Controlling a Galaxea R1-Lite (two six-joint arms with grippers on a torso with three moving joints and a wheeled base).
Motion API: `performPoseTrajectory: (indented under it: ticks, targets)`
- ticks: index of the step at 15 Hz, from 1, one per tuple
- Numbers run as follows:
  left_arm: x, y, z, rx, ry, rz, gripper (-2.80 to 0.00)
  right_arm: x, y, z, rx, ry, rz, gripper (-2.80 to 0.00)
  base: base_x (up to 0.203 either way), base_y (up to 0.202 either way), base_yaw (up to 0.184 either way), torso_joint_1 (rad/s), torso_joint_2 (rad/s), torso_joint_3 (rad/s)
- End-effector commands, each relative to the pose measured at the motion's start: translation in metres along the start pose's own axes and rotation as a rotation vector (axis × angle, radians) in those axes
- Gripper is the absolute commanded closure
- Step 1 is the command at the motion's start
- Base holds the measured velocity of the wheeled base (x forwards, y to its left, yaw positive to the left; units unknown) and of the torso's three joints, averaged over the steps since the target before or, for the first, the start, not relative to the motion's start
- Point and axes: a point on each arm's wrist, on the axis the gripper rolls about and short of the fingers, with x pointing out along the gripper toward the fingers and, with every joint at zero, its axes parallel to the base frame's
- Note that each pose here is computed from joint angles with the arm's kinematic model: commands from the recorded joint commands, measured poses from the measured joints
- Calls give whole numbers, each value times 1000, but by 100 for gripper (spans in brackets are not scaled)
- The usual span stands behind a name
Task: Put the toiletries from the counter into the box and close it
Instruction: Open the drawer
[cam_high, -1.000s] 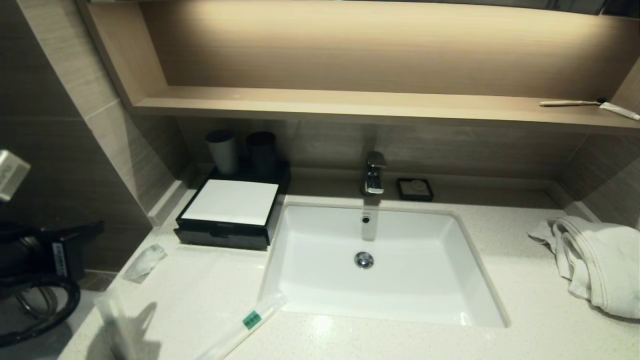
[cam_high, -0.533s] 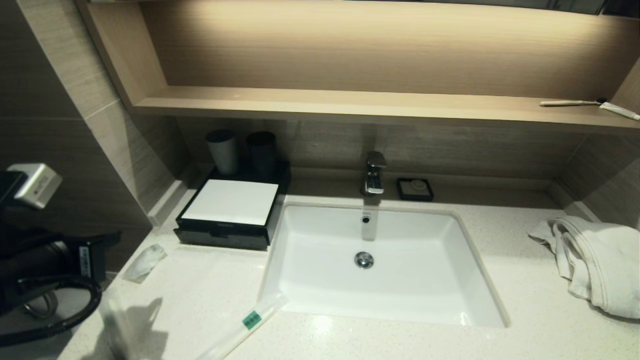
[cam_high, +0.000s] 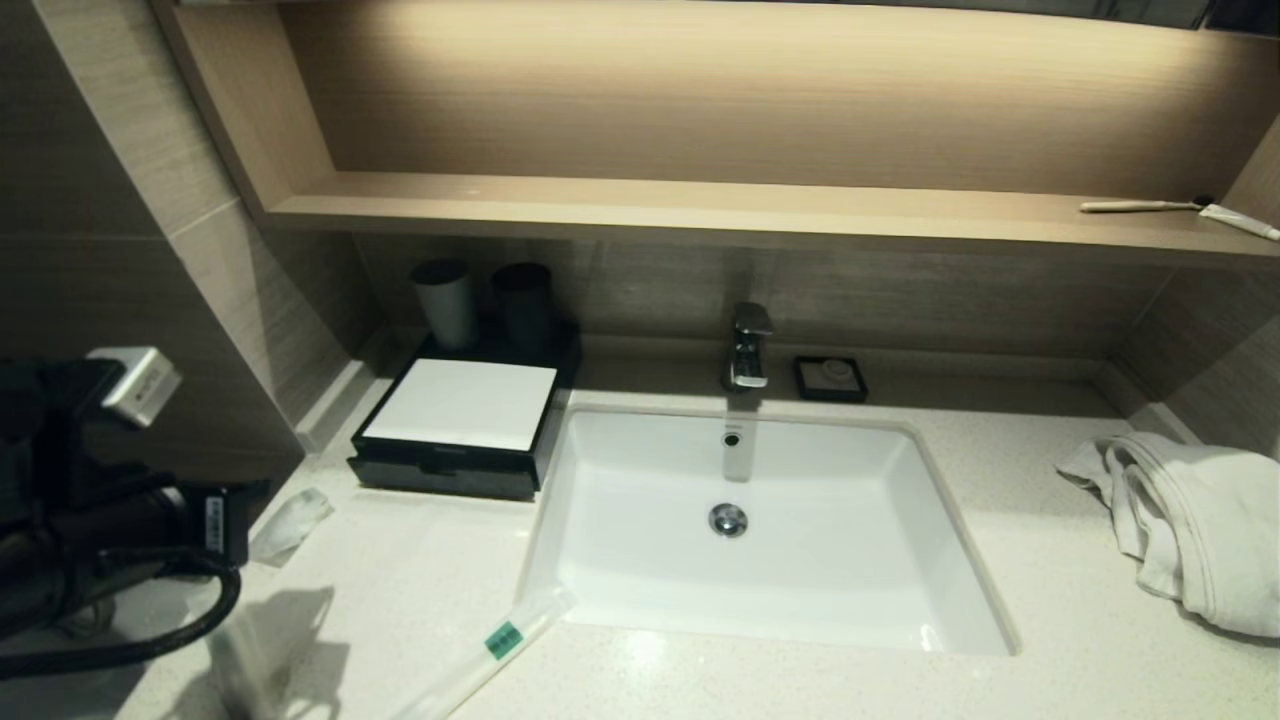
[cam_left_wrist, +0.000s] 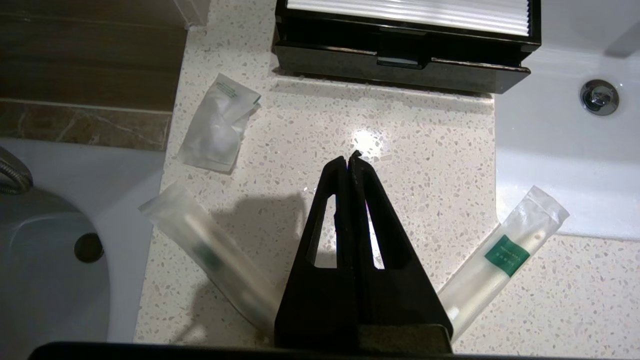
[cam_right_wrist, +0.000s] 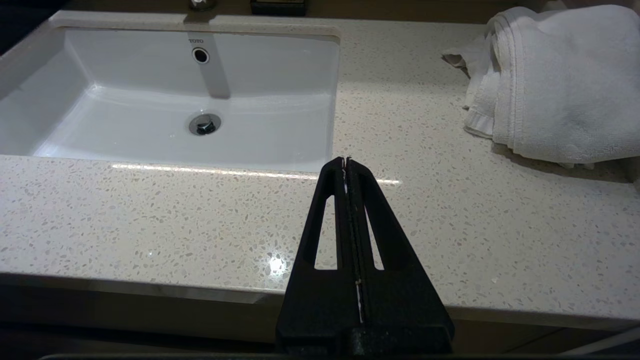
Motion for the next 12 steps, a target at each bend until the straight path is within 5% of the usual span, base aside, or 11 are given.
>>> performPoseTrajectory:
  ticks: [1, 12]
  targets:
    - [11, 0, -2, -8, 36, 1, 0, 0, 0, 0, 0, 0, 0, 0, 0, 0, 0, 0, 0, 0]
    - [49, -1, -5, -43, 69, 2, 0, 0, 0, 0, 0, 0, 0, 0, 0, 0, 0, 0, 0, 0]
